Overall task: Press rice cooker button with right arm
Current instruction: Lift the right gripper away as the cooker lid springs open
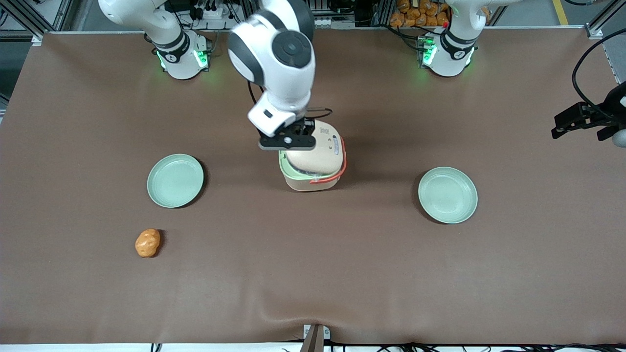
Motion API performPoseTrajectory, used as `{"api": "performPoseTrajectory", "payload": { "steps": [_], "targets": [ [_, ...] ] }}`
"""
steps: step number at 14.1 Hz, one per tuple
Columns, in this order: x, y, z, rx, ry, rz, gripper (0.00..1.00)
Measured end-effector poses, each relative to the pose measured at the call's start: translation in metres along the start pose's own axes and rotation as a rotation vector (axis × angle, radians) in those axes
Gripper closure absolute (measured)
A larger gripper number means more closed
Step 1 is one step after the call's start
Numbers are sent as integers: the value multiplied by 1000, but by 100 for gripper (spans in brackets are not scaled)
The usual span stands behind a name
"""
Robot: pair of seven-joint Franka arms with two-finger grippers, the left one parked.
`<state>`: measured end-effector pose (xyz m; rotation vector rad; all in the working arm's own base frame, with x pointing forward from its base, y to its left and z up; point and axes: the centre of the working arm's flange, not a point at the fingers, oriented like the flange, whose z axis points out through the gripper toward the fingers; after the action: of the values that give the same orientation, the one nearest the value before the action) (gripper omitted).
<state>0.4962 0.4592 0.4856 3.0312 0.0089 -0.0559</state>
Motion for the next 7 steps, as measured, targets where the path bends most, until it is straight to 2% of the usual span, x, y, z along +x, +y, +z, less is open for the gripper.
{"api": "performPoseTrajectory", "payload": {
  "steps": [2, 4, 7],
  "targets": [
    [14, 35, -38, 33, -14, 53, 3],
    [25, 78, -68, 49, -16, 72, 0],
    [33, 157, -104, 45, -49, 19, 0]
  ]
}}
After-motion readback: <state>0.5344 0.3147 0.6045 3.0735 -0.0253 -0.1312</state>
